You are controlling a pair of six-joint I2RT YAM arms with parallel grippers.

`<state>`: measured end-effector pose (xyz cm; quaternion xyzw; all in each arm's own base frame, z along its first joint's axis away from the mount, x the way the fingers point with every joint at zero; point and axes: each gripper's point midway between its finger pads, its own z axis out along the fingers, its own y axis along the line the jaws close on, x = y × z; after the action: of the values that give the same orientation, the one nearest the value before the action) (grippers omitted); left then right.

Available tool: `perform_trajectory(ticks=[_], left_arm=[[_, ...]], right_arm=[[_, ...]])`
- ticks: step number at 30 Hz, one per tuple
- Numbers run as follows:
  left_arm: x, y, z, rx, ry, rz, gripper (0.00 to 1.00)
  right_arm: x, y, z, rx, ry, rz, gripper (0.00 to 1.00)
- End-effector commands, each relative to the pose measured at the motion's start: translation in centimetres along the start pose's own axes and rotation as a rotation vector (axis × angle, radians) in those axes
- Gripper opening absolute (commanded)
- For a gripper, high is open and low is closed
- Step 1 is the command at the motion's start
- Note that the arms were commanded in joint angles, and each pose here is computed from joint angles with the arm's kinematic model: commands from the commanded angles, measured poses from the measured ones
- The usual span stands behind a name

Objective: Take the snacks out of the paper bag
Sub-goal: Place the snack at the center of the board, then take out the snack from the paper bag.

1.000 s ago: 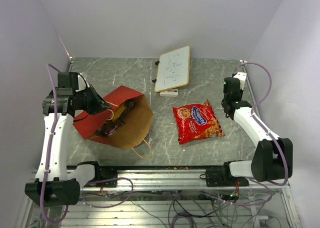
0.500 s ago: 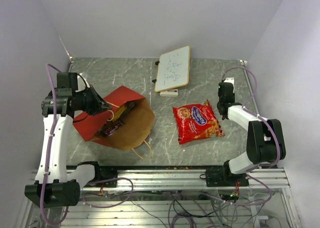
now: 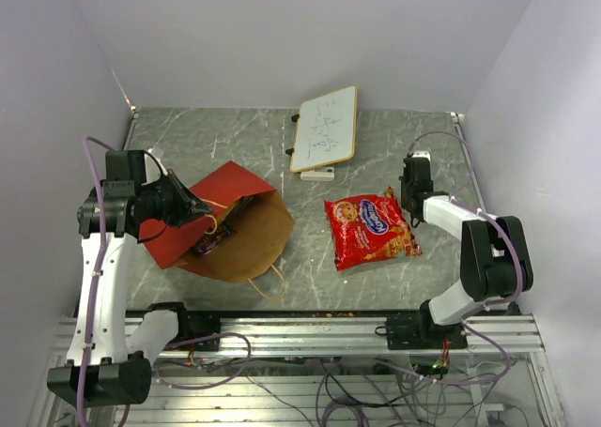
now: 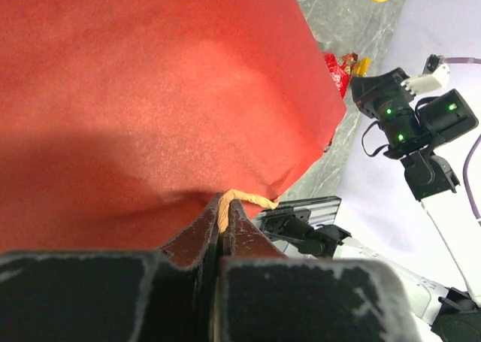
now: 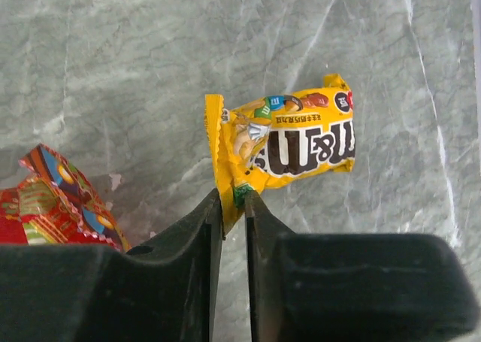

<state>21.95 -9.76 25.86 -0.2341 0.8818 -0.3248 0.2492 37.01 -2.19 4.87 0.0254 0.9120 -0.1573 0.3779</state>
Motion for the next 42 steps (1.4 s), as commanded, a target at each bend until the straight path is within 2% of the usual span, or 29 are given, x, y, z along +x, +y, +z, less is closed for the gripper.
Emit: perform_trajectory(ticks=[1, 8, 13, 18, 21, 25, 29, 32, 36, 38, 42], left_arm=[[1.1, 0.0, -0.6, 0.02, -0.009, -0.03, 0.07], [1.0, -0.1, -0.4, 0.026, -0.014, -0.056, 0.07], [0.7, -0.1, -0.2, 0.023, -0.021, -0.064, 0.07], [-0.1, -0.6, -0.6, 0.015, -0.032, -0.043, 0.07], [-0.2, -0.7, -0.5, 0.008, -0.013, -0.039, 0.07], [0.1, -0.4, -0.2, -0.006, 0.013, -0.033, 0.07], [0.6, 0.0, -0.3, -0.021, 0.041, -0.019, 0.07], [1.1, 0.2, -0.5, -0.018, 0.045, -0.019, 0.07], [0.4, 0.1, -0.8, -0.007, -0.019, 0.018, 0.07], [0.3, 1.1, -0.9, -0.071, -0.018, 0.03, 0.07], [0.3, 1.8, -1.3, -0.113, -0.029, 0.031, 0.07]], right_arm=[[-1.9, 0.6, -0.1, -0.02, 0.0, 0.047, 0.23], [-3.8, 1.0, -2.9, -0.084, -0.043, 0.08, 0.48], [-7.0, 3.2, -5.3, -0.144, -0.135, 0.026, 0.53], [-11.7, 9.2, -10.5, -0.311, -0.38, -0.152, 0.56], [-13.4, 14.1, -15.3, -0.523, -0.529, -0.234, 0.58], [-11.7, 21.4, -23.9, -0.897, -0.756, -0.449, 0.6], [-6.4, 26.8, -30.9, -1.168, -0.985, -0.749, 0.63], [-1.5, 31.0, -34.2, -1.272, -1.058, -1.01, 0.65], [3.1, 35.7, -36.1, -1.331, -1.123, -1.214, 0.65], [4.1, 37.8, -36.7, -1.326, -1.154, -1.276, 0.66], [3.3, 41.1, -36.9, -1.305, -1.211, -1.273, 0.65]])
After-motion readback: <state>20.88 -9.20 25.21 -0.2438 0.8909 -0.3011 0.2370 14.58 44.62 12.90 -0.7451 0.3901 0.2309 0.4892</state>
